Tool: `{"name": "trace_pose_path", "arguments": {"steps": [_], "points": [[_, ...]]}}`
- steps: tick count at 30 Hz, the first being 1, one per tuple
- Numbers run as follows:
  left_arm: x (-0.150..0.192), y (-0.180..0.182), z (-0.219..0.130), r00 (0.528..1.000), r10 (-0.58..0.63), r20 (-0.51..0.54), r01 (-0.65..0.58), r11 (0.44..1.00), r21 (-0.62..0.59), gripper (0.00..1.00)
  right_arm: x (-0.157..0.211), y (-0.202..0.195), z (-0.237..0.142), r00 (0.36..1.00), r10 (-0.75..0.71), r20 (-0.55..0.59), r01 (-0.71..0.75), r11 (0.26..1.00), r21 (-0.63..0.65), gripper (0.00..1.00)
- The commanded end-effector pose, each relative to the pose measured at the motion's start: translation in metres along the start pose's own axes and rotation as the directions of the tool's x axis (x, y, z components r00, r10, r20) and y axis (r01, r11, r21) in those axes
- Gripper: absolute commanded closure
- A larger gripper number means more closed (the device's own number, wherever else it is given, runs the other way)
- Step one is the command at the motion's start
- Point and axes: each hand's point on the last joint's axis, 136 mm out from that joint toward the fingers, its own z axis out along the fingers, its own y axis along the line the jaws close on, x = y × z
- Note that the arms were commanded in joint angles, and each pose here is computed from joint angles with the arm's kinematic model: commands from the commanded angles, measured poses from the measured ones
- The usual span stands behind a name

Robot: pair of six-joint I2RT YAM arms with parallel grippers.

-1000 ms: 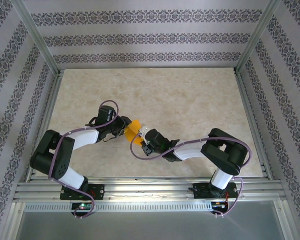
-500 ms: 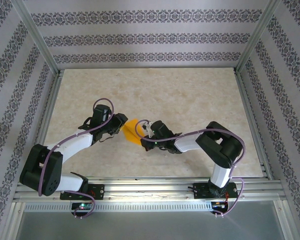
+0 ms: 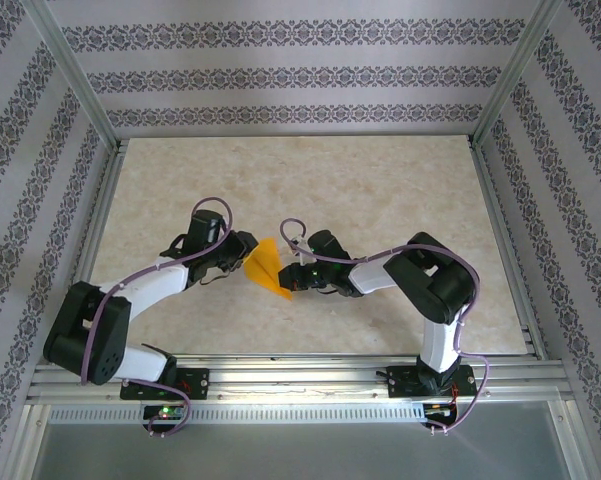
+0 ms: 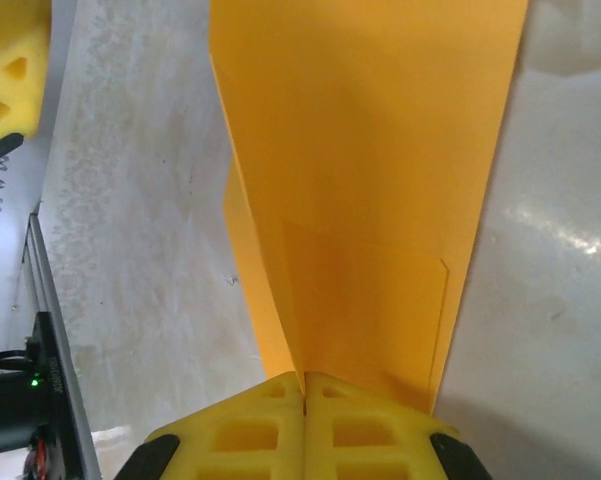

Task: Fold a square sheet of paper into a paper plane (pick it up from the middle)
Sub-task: Fourth fold the wing at the center of the table.

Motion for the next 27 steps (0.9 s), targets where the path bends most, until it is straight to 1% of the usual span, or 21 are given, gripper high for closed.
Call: {"name": "trace_pose_path", "arguments": {"steps": [1,5,14,18,27], "points": [[0.002,-0.004,0.005,0.999,0.036,-0.031,-0.035,0.998,0.048,0.76,-0.008,0.010,0.000,1.000,0.028,0.008,-0.028,0.997,-0.068,0.98],[0.006,-0.001,0.010,0.998,0.039,-0.055,-0.036,0.998,0.059,0.79,-0.009,0.004,-0.003,0.998,0.061,0.023,-0.059,0.996,-0.064,0.98],[0.014,0.006,0.021,0.995,0.043,-0.086,-0.037,0.997,0.060,0.81,-0.010,-0.001,-0.005,0.989,0.135,0.064,-0.127,0.986,-0.112,1.00],[0.017,0.003,0.027,0.993,0.054,-0.104,-0.046,0.996,0.081,0.82,-0.007,-0.009,-0.005,0.984,0.161,0.074,-0.154,0.983,-0.097,1.00],[0.023,0.002,0.041,0.989,0.069,-0.129,-0.056,0.994,0.096,0.84,-0.002,-0.019,-0.003,0.976,0.213,0.048,-0.208,0.974,-0.088,1.00]]}}
